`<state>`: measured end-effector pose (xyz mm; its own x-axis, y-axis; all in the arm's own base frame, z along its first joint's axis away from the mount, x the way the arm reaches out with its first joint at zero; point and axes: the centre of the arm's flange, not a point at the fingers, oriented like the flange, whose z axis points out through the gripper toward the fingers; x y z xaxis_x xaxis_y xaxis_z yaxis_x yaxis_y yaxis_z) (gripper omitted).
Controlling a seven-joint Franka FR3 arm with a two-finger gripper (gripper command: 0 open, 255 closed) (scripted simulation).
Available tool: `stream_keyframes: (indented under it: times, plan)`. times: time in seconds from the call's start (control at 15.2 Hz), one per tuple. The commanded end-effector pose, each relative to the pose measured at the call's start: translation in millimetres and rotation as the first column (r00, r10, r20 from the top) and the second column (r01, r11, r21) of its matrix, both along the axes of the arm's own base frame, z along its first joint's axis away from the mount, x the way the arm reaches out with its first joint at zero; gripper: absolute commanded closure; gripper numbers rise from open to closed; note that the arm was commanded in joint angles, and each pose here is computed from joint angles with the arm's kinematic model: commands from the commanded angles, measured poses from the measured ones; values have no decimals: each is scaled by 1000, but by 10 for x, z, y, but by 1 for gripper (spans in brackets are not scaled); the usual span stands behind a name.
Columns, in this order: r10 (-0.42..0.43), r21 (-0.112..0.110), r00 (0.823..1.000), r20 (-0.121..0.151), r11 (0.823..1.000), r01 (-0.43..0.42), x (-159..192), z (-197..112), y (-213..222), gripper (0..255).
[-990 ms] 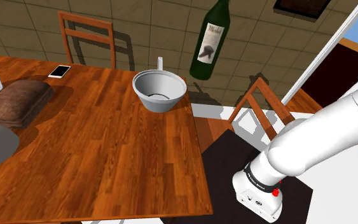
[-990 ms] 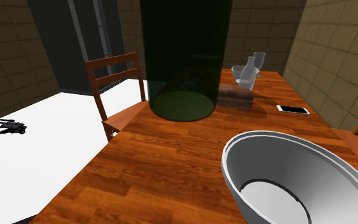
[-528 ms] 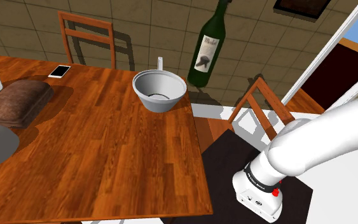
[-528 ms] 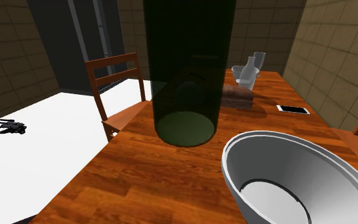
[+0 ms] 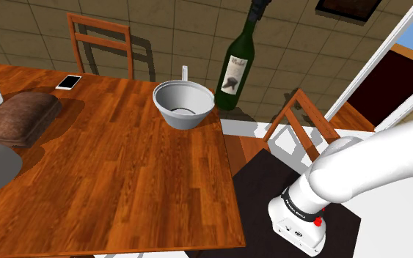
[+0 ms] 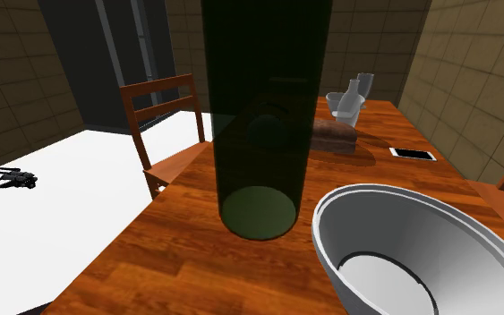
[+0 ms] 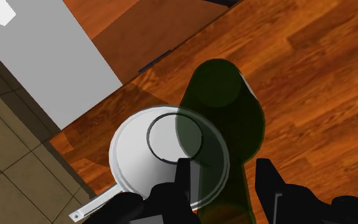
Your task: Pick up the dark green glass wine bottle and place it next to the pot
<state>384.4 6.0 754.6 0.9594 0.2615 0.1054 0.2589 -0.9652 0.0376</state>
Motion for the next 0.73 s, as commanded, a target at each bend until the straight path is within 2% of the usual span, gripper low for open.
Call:
stream_keyframes:
  times: [0.0, 0.66]
  plan:
    - [0, 0, 1000, 1, 1000, 0, -2, -107, -7, 255]
    - [0, 0, 1000, 1, 1000, 0, -2, -635, -7, 255]
